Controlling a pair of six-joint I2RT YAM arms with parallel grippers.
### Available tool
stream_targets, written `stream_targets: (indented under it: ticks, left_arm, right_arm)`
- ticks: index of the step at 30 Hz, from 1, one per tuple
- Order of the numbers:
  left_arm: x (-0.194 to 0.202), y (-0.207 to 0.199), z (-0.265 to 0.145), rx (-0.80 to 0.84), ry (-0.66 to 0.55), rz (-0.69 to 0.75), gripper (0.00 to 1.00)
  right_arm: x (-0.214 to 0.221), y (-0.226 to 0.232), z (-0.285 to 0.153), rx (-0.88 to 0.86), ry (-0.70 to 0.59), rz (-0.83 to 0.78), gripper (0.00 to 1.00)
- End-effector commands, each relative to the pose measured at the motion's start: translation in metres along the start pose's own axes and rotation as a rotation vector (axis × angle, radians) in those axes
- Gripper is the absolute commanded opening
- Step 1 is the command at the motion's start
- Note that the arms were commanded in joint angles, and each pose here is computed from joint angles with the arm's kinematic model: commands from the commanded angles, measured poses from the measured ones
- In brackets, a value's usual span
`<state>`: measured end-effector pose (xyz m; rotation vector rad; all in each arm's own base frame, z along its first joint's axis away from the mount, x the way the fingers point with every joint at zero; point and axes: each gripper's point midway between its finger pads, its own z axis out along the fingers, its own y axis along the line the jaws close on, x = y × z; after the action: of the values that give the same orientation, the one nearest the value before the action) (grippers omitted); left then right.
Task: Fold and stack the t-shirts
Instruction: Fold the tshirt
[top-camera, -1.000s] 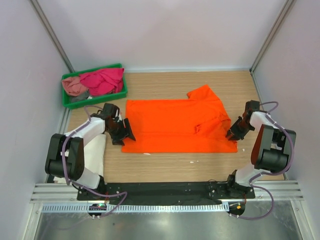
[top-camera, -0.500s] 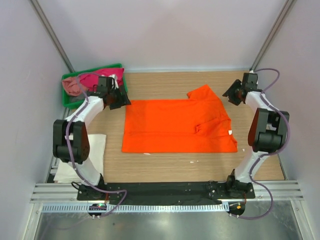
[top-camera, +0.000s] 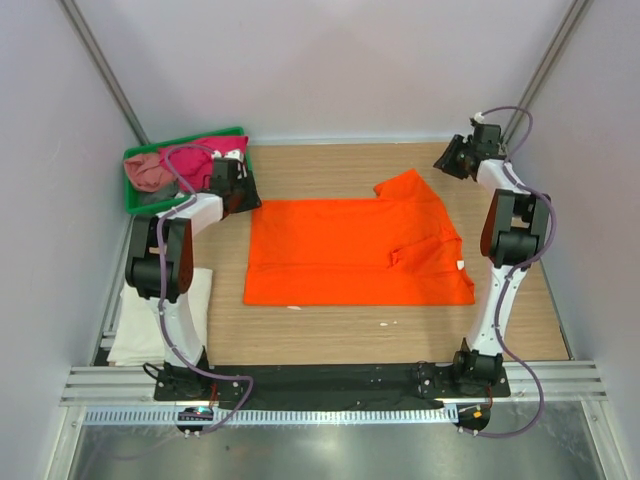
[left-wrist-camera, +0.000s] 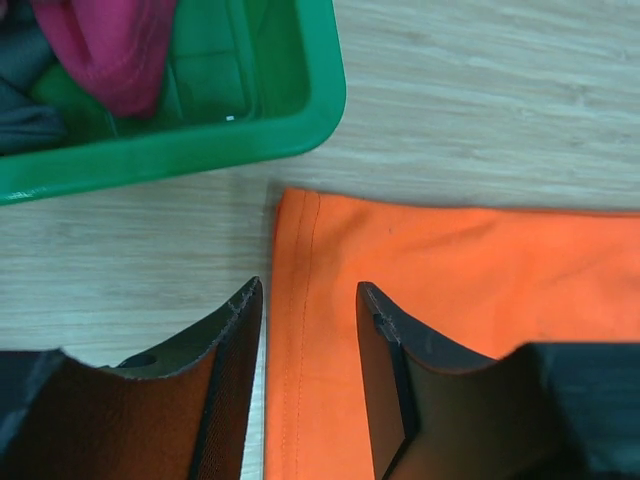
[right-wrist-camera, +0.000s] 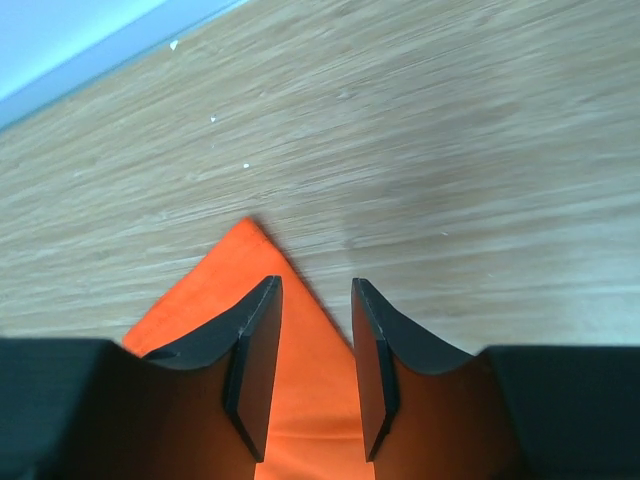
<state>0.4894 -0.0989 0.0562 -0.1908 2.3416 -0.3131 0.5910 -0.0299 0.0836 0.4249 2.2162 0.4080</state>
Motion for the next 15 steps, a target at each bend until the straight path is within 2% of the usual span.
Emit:
stream_targets:
  ticks: [1,5,15]
  left_arm:
    - [-0.041,-0.005,-0.004,-0.022,-0.144,0.014,0.43]
    - [-0.036,-0.003,-0.005,-0.043,-0.129,-0.004,0.43]
    - [-0.028,-0.006,-0.017,-0.026,-0.097,-0.029,0.5]
  right_arm:
    - [0.001,0.027,0.01,-0.086,0.018,-0.096,0.4]
    - [0.012,0.041,0.021,-0.116,0.068,-0.118,0.47]
    - [0.042,0.045,0.041,-0.102,0.159,-0.114,0.47]
